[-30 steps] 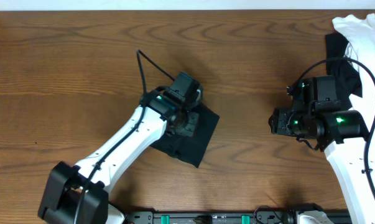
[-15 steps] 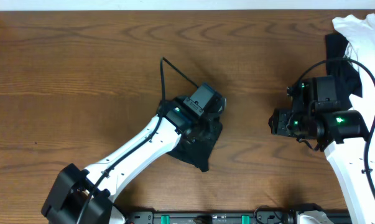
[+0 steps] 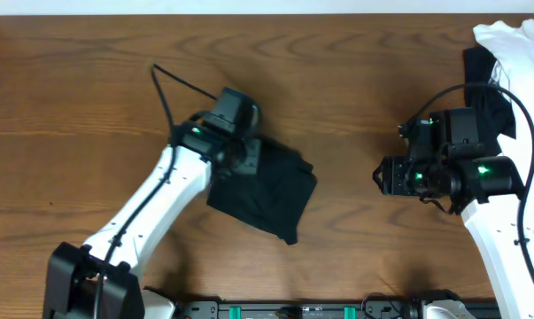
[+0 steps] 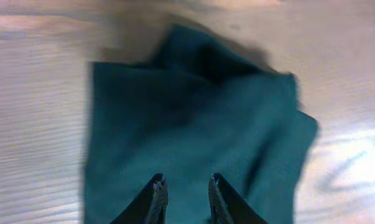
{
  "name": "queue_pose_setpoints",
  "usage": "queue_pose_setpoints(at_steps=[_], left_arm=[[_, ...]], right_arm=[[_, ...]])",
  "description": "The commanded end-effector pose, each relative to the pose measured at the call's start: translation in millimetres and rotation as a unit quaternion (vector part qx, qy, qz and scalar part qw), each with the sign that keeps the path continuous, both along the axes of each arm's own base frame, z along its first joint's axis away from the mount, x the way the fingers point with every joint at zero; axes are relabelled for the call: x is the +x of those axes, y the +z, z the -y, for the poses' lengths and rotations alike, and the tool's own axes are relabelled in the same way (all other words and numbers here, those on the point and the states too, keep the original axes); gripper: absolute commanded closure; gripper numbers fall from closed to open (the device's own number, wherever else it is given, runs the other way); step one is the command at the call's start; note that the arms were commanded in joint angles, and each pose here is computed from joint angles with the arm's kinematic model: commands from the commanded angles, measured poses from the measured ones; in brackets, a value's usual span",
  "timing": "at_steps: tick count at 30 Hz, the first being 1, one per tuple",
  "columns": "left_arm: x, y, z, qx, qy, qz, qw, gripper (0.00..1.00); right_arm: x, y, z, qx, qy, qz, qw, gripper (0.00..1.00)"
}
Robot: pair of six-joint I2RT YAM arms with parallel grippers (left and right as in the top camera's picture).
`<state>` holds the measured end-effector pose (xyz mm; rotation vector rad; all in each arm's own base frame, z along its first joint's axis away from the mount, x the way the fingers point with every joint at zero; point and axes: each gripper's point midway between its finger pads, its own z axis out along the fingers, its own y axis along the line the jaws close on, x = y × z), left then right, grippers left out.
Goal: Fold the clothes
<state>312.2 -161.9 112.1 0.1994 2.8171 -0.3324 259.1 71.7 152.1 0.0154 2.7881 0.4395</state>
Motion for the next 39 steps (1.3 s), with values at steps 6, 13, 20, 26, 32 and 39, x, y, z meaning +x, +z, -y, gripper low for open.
queue_pose_setpoints(at_steps=[6,13,20,26,32,39], left_arm=[[7.1,-4.4,-13.2,0.021,-0.008,-0.001,1.0,0.78],[6.2,-5.5,-13.6,0.025,-0.017,-0.001,1.0,0.78],[4.9,-23.7,-14.2,0.05,-0.074,-0.014,0.996,0.78],[4.3,-48.7,-14.6,0.063,-0.086,-0.044,0.993,0.78],[3.9,-66.8,-16.1,0.074,-0.089,-0.064,0.991,0.78],[-0.3,-81.7,-17.8,0.081,-0.09,-0.086,0.989,0.78]], right_arm=[[-3.9,-6.6,-17.5,0.038,0.04,-0.021,0.998,0.46],[-6.1,-15.7,-26.5,0.038,0.052,-0.042,0.997,0.46],[-5.7,-29.8,-28.4,0.044,0.028,-0.08,0.995,0.46],[-8.2,-43.2,-37.2,0.043,0.042,-0.108,0.992,0.45],[-8.0,-50.4,-51.7,0.054,0.063,-0.118,0.99,0.45],[-3.5,-67.1,-73.9,0.065,0.07,-0.13,0.987,0.45]])
